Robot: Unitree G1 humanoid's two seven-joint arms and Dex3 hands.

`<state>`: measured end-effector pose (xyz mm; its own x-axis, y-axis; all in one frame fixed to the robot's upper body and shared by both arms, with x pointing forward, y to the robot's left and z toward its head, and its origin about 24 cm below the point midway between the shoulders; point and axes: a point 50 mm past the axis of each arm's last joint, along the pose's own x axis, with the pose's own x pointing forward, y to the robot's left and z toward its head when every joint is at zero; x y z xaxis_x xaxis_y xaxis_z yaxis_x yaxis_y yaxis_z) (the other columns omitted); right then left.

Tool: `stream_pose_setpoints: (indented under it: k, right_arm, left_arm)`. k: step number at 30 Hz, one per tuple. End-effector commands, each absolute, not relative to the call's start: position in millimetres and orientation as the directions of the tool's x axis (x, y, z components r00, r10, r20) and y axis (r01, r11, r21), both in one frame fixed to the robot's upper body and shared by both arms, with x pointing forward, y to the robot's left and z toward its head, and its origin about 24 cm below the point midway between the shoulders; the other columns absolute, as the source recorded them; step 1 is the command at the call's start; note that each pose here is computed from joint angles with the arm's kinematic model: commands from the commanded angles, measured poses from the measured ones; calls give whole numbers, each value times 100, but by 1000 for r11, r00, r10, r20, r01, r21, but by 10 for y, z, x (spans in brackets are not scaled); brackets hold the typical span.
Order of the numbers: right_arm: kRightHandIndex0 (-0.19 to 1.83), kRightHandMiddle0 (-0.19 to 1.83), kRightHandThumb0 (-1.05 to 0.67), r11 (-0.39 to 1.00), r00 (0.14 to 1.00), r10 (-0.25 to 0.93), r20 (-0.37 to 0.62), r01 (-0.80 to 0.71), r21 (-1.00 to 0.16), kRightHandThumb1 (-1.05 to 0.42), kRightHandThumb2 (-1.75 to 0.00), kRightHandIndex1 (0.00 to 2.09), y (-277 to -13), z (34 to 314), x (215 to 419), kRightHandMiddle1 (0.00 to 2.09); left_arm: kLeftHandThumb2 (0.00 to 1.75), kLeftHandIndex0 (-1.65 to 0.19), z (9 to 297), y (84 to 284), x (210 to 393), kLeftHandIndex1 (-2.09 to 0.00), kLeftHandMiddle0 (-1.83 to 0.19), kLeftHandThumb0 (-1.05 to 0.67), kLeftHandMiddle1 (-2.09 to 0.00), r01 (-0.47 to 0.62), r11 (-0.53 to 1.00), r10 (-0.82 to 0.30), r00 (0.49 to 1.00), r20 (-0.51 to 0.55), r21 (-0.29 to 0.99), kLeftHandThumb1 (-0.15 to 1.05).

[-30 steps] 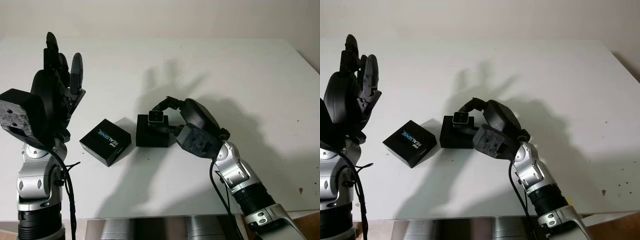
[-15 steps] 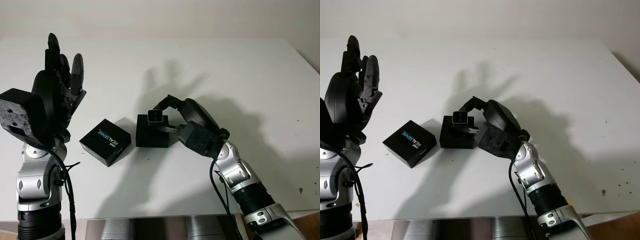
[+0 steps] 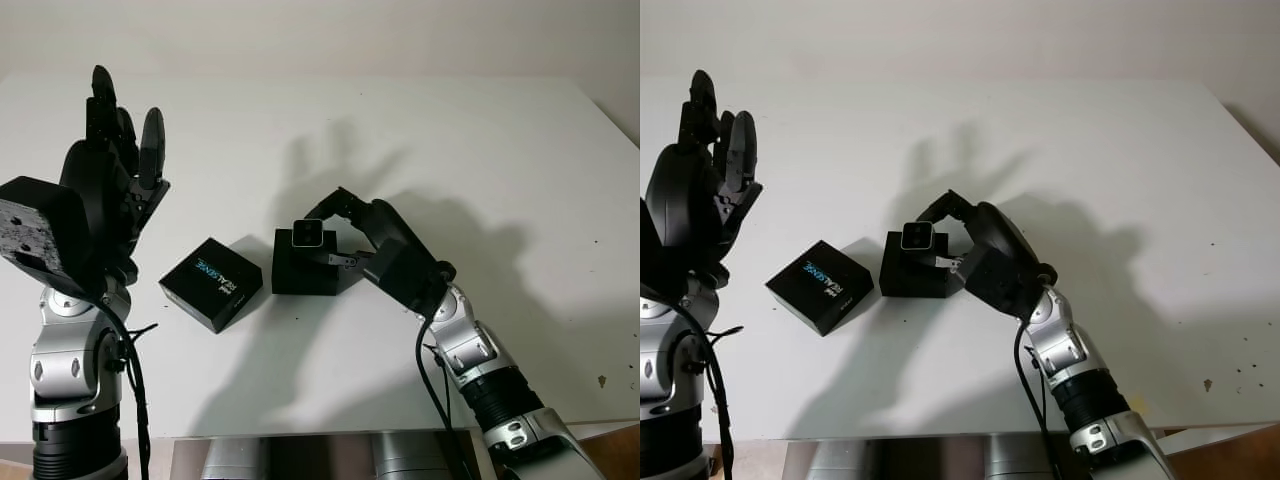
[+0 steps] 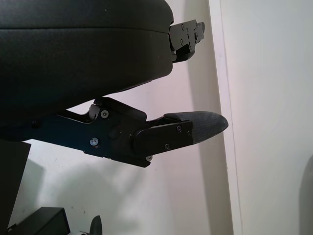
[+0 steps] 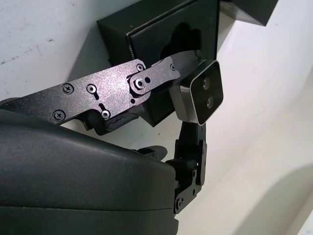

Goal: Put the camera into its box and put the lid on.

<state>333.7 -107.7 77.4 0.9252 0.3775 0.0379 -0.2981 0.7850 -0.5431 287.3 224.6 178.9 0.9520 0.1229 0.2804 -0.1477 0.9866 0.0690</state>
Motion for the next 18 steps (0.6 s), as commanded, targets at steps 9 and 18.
stream_pose_setpoints:
  k: [9,18]
  right_arm:
    - [36,28,-43,847,926,378,21,-337,-412,-98,-5,5,-1093,800,3310,158]
    - [36,28,-44,879,928,371,-23,-359,-314,-98,-5,5,-1108,841,3261,157]
  left_arm:
    - [56,19,1827,2259,2832,0,19,-56,0,-147,986,119,950,290,77,105]
    - [55,19,1830,2261,2838,0,19,-58,0,-145,986,116,950,290,80,105]
